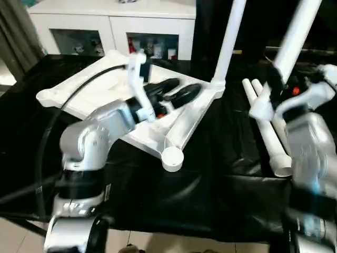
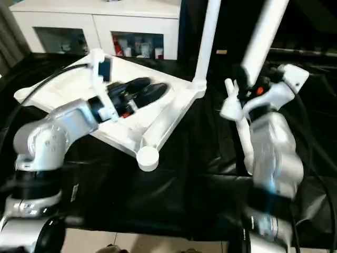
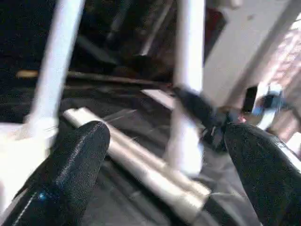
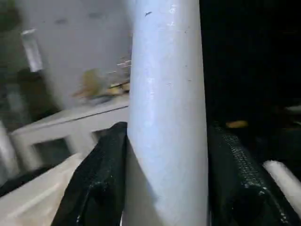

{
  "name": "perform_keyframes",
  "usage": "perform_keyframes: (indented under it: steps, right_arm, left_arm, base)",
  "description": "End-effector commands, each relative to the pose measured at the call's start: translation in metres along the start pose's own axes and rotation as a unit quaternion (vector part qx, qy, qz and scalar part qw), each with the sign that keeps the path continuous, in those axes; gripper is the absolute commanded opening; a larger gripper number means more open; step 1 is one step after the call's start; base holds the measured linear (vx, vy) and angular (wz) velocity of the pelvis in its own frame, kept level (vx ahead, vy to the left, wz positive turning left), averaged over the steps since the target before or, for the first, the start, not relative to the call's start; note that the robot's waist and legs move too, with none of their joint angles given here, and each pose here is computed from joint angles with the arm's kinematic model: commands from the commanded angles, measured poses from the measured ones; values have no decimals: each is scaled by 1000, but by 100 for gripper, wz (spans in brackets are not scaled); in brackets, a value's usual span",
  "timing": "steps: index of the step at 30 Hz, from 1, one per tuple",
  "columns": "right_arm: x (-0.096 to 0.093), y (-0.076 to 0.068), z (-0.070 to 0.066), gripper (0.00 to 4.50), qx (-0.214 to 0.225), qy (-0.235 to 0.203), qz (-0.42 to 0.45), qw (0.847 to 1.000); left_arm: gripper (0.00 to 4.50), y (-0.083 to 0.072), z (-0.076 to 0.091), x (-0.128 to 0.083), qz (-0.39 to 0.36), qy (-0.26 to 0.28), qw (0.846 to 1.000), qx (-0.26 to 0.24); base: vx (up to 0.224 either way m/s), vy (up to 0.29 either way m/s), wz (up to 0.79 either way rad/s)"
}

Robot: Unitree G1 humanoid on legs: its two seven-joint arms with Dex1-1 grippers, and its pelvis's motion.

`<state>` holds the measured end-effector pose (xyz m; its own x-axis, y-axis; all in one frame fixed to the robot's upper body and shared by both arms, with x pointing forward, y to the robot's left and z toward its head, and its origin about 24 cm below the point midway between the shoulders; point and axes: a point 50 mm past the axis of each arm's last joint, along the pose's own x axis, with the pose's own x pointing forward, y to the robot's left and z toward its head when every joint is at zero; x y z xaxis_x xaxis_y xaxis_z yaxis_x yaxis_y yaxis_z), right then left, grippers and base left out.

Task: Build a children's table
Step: Pick table leg

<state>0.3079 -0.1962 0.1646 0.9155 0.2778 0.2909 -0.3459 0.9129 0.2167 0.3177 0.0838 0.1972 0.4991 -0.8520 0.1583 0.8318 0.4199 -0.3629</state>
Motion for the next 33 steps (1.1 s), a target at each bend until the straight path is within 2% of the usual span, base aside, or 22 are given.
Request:
perform_keyframes:
  steps: [1, 3, 4, 5, 7, 11, 18, 19, 24, 28, 29, 33]
  right_arm:
    - [5, 31, 9, 186, -8, -6, 112, 994]
    - [6, 50, 4, 186, -22, 13, 177, 984]
    - [6, 52, 3, 186, -24, 15, 183, 983]
    - [6, 61, -2, 186, -32, 25, 215, 976]
    - [7, 69, -9, 186, -44, 32, 238, 970]
    - [7, 76, -15, 186, -51, 42, 258, 964]
    - [12, 78, -24, 186, -78, 63, 252, 962]
    - [14, 77, -25, 186, -83, 63, 248, 963]
    - [16, 77, -26, 186, -90, 62, 238, 965]
    - [18, 77, -27, 186, -92, 61, 236, 966]
    - [18, 77, -27, 186, -94, 61, 236, 965]
    - [19, 76, -27, 186, -96, 60, 236, 965]
  left_arm:
    - [450, -5, 7, 4, -19, -10, 1000, -1]
    - [450, -8, 12, 8, -31, -19, 999, -16]
    - [450, -8, 13, 8, -32, -19, 999, -19]
    - [450, -9, 15, 11, -38, -20, 999, -29]
    - [450, -8, 18, 15, -34, -18, 998, -40]
    - [450, -1, 17, 20, 0, -13, 999, -46]
    - [450, 7, 19, 22, 39, -30, 995, -84]
    - [421, 9, 19, 22, 47, -34, 994, -98]
    - [375, 9, 19, 21, 48, -37, 993, -106]
    - [355, 5, 18, 22, 36, -36, 993, -111]
    - [330, 4, 18, 23, 35, -35, 993, -111]
    - [302, 3, 16, 25, 37, -35, 992, -114]
  base:
    - [0, 0, 0]
    - [0, 0, 0]
    - [0, 0, 0]
    - [0, 0, 0]
    - [0, 0, 0]
    - [0, 0, 0]
    - [0, 0, 0]
    - [0, 0, 0]
    - [0, 0, 0]
    - [0, 0, 0]
    - [0, 0, 0]
    - [0, 0, 0]
